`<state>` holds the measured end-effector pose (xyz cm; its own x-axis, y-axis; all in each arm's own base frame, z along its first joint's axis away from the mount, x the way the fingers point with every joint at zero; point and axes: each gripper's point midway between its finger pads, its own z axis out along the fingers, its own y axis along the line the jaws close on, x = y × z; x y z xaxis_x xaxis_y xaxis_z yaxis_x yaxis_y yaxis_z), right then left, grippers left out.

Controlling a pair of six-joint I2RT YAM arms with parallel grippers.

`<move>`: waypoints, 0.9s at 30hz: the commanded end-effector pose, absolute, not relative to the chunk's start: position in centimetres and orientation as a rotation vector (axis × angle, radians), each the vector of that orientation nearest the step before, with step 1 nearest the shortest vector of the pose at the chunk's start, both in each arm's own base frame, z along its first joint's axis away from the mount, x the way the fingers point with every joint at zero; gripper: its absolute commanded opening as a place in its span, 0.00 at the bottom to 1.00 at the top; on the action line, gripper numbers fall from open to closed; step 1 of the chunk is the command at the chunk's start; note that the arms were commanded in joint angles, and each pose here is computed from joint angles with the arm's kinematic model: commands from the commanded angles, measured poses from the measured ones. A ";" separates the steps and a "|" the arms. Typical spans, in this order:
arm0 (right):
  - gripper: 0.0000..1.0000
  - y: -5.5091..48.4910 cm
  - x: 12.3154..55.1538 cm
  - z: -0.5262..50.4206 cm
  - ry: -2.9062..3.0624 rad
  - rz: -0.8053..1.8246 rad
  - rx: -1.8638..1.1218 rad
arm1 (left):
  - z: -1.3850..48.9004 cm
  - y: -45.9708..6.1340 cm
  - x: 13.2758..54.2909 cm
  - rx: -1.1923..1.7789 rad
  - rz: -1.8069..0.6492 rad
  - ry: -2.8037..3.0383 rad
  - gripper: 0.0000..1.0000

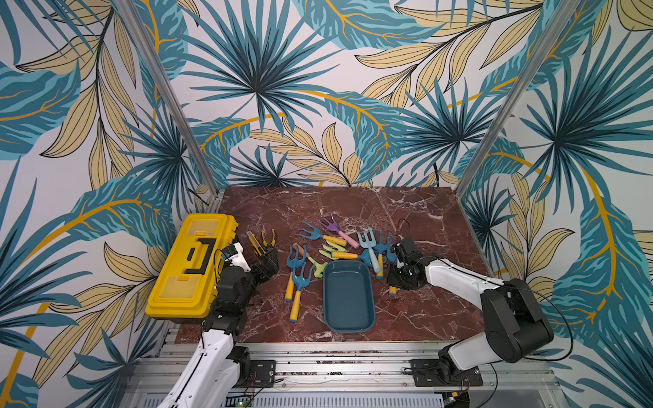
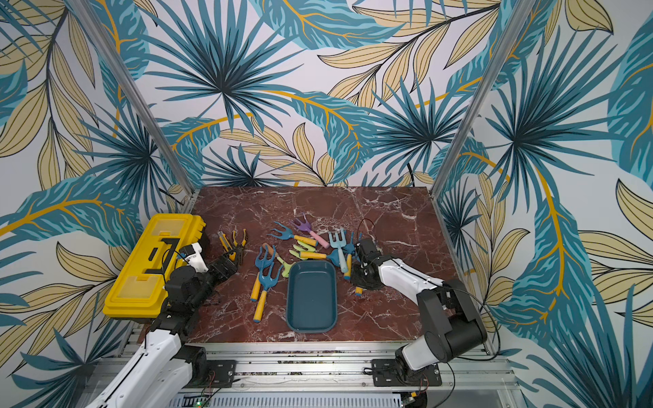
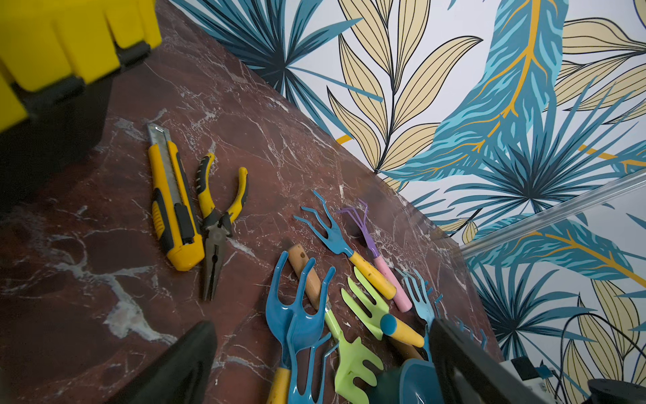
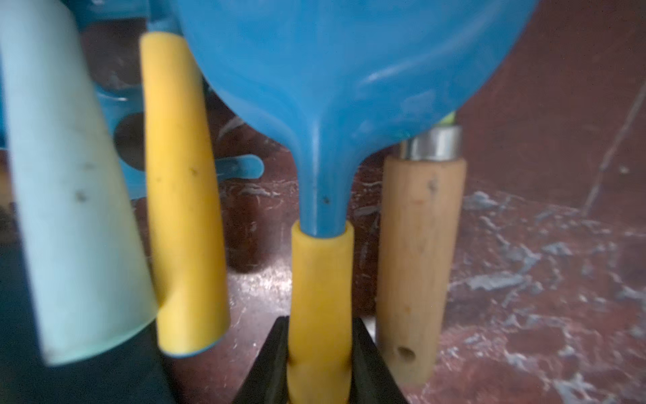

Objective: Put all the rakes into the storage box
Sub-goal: Pick up the rake at the center of the board, then place the rake in the storage box.

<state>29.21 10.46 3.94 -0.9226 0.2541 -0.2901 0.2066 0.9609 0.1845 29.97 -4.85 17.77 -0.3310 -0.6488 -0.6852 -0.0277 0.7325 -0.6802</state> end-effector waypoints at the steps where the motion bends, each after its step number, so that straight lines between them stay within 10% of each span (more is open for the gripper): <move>1: 0.19 10.1 28.7 6.5 2.752 0.211 0.342 | 17.0 -4.7 29.5 -0.528 -0.691 1.819 1.00; 27: 0.16 22.6 17.7 13.6 2.891 0.567 -0.016 | 16.8 -4.2 29.2 -0.552 -0.653 1.827 1.00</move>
<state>17.99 21.47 13.98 -0.9763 0.0253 -0.2151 -0.0643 0.9145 0.3995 29.68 -4.36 17.90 -0.3130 -0.6516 -0.6910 -0.0451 0.7369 -0.6745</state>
